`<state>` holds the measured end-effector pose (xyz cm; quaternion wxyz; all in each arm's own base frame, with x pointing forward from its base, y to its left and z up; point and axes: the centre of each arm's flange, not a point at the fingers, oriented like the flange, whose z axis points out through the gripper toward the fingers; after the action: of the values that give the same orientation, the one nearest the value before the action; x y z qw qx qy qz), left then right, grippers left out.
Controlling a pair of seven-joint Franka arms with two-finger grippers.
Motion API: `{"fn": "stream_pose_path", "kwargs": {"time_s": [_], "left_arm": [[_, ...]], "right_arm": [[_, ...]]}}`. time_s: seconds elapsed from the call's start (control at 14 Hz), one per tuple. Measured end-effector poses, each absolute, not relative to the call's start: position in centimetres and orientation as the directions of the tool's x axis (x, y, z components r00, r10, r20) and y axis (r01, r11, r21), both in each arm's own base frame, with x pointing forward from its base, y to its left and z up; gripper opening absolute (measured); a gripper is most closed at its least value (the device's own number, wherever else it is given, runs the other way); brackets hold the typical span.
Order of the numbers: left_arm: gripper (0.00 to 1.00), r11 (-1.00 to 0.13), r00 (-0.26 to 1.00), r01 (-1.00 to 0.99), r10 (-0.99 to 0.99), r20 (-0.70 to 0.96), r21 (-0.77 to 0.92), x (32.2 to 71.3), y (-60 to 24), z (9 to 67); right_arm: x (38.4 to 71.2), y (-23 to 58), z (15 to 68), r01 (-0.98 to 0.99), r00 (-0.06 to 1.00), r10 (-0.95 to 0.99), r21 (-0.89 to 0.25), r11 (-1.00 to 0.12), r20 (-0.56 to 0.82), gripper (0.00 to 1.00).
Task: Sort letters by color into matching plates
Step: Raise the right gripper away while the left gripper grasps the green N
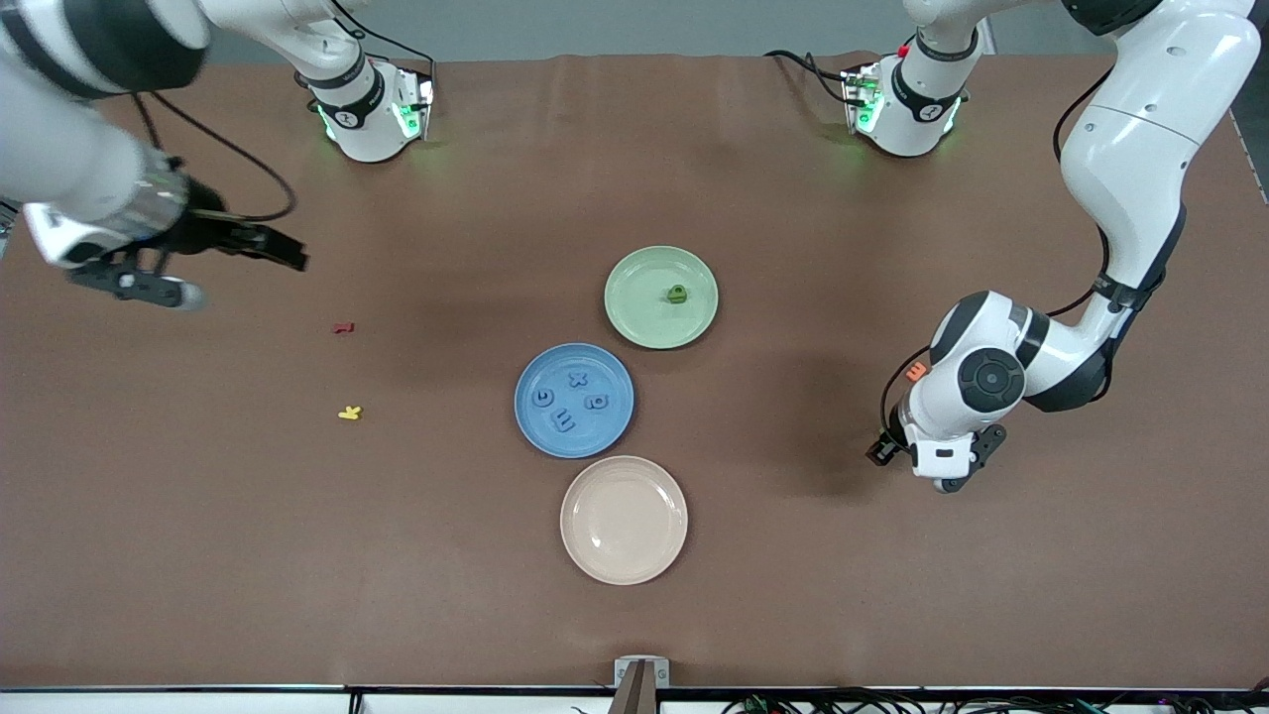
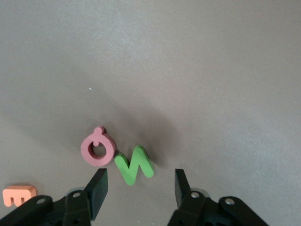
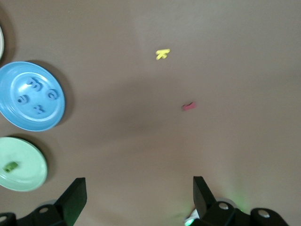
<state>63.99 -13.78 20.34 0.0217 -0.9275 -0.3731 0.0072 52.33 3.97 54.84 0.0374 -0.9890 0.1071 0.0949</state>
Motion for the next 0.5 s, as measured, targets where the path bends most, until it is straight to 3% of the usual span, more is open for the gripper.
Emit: {"fn": "stream_pose_path", "kwargs": {"time_s": [0.21, 0.5], "left_arm": [[0.67, -0.674, 0.675, 0.737, 0.738, 0.004, -0.048, 63.9, -13.7, 20.3], [0.67, -0.622, 0.623, 0.781, 0.782, 0.003, -0.057, 63.7, -13.8, 19.9]], "right_arm": [[52.4, -2.5, 55.9, -0.129, 0.981, -0.118, -0.067, -0.989, -0.154, 1.0], [53.1, -3.5, 61.8, -0.038, 0.999, -0.037, -0.051, -0.998, -0.019, 1.0]]}}
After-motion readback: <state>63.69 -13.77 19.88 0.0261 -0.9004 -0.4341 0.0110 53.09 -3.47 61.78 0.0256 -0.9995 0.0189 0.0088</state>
